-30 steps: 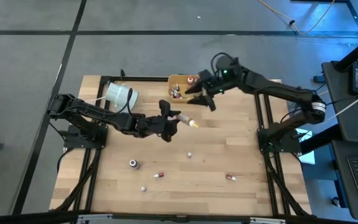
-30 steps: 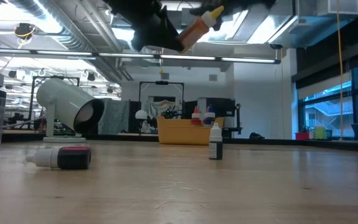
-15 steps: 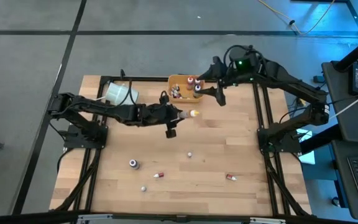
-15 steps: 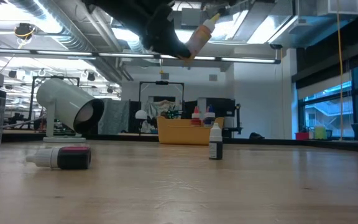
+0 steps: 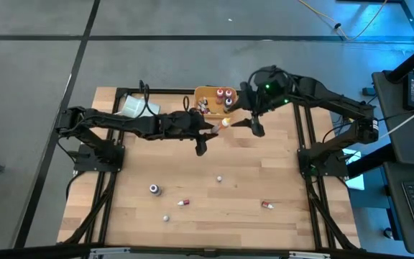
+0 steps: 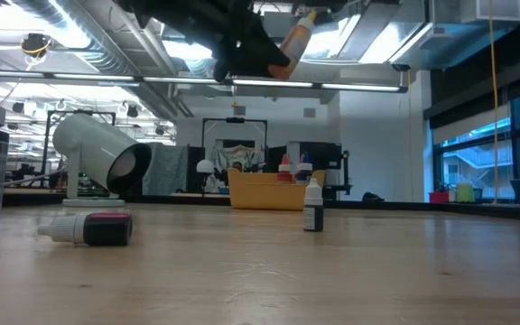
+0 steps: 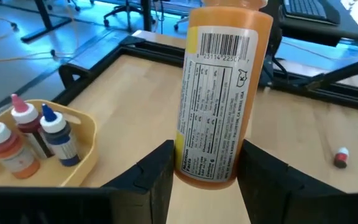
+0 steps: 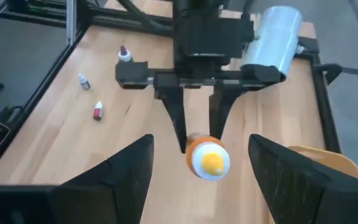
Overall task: Pick & Place food coloring
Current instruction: Put the yellow food coloring bottle into the yellow bin
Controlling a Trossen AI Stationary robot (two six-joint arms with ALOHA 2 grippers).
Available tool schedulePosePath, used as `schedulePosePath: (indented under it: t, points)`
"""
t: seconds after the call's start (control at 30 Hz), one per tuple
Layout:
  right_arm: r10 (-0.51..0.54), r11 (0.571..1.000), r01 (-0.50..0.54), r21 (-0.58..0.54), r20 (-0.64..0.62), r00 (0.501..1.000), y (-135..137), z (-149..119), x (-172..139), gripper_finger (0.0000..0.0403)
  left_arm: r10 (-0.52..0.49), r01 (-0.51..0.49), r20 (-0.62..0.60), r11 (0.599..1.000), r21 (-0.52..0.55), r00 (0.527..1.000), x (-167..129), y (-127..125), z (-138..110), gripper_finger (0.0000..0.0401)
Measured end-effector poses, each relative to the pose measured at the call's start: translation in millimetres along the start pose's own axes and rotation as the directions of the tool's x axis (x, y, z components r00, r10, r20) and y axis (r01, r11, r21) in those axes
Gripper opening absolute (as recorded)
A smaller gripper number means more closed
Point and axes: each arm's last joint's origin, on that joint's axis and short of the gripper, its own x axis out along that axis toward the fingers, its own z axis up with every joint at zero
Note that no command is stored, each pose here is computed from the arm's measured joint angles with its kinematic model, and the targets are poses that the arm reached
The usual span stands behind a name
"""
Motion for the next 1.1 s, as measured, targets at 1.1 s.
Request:
schedulePosePath:
  t: [1.1]
  points:
    - [0.038,0.997,-0.028,0.077,-0.127,0.991,-4.7,-8.9,44.1,0.0123,-0.048,0.048,0.034,0.999,0.004,0.998,-0.3,-1.8,3.5,0.0154]
